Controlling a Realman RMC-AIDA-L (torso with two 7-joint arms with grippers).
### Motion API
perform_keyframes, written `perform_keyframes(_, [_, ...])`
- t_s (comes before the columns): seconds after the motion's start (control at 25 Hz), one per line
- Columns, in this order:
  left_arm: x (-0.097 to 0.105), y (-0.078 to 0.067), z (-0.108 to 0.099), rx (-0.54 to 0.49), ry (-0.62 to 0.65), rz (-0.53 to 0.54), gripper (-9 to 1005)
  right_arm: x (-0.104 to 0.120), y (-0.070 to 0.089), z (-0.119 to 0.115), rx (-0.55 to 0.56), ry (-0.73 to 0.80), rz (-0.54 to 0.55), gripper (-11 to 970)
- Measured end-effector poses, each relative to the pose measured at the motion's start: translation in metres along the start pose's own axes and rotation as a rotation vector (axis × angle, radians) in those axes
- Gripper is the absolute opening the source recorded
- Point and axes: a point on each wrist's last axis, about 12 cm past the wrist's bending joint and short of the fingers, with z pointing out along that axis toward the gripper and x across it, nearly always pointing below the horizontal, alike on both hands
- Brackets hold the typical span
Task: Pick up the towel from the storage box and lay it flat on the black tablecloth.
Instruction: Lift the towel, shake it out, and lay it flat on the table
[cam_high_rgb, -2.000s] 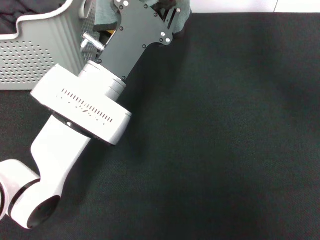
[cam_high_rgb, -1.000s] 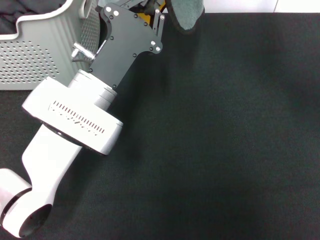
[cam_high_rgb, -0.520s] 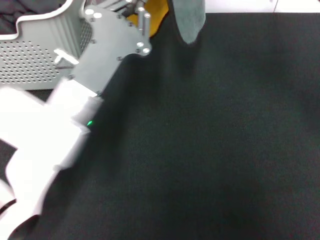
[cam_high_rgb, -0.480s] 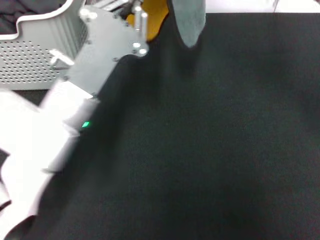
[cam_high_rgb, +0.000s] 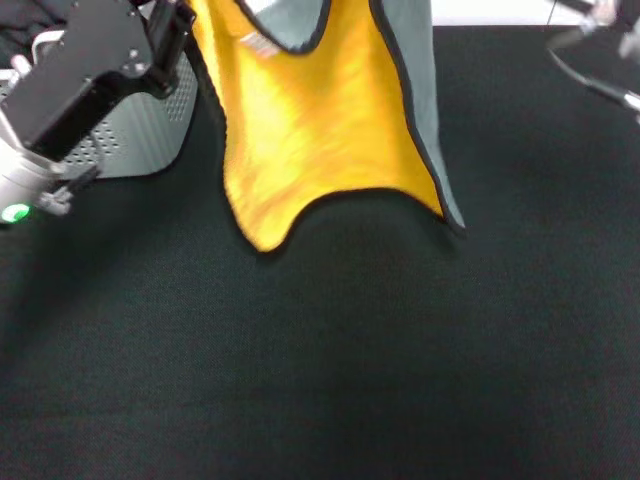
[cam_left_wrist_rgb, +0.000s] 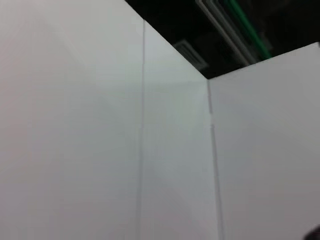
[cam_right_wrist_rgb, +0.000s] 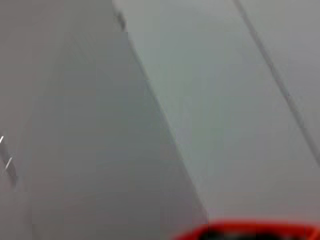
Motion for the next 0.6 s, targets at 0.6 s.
perform_keyframes(0.6, [-0.063, 0.034, -0.021, 0.16, 0.141, -0.191, 25, -0.003, 0.029, -0.029, 0.016, 0.465, -0.402, 7])
